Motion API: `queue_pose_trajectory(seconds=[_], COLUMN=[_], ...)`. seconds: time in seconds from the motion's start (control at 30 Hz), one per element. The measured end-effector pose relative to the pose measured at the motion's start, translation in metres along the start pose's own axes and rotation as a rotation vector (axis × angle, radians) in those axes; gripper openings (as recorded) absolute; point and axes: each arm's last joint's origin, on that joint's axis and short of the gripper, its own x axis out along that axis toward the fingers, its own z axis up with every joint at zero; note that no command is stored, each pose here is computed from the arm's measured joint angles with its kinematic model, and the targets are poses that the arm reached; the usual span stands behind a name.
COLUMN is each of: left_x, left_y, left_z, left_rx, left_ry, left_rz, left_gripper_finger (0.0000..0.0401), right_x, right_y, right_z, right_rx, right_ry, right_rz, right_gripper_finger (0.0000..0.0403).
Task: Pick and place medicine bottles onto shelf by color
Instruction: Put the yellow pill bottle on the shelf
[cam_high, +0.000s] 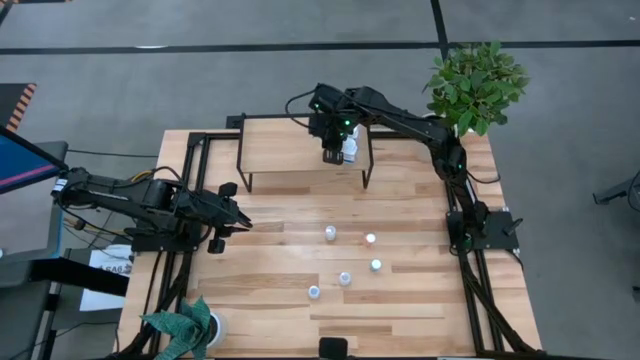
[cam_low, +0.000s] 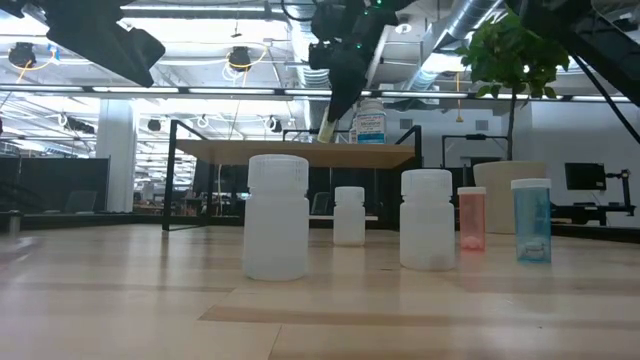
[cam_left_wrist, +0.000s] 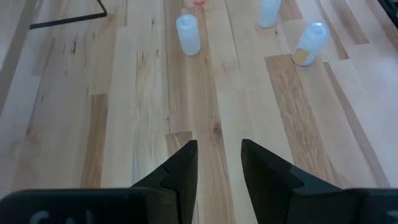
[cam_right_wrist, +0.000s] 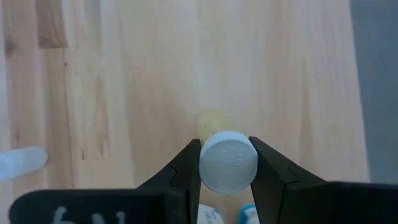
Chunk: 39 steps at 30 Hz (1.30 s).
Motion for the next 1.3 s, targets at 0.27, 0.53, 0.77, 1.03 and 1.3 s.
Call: queue_pose_trajectory(seconds=[0.27,0.53,0.77,1.03,1.3], left_x=[0.0,0.0,0.0,0.0,0.0], left_y=[0.0,0.0,0.0,0.0,0.0], left_z=[0.0,0.0,0.0,0.0,0.0], left_rx=[0.0,0.0,0.0,0.0,0.0], left_ry=[0.0,0.0,0.0,0.0,0.0], left_rz=[0.0,0.0,0.0,0.0,0.0], left_gripper_finger=[0.0109,0.0109,0.0109,0.0109,0.0109], right_x=[0.002,0.012,0.012,0.012,0.012], right_y=[-0.003,-0.003,-0.004,-0.003,-0.003], right_z=[0.0,-0.002,-0.001,0.001,0.001], right_rx=[0.006,0.006,0.006,0.002,0.002], right_ry=[-0.009,-0.008,-0.007,-0.023,-0.024], right_rz=[-0.007,-0.007,-0.027,-0.033,-0.033], right_gripper_finger=[0.0118,0.012,0.0128,0.0142,0.0179])
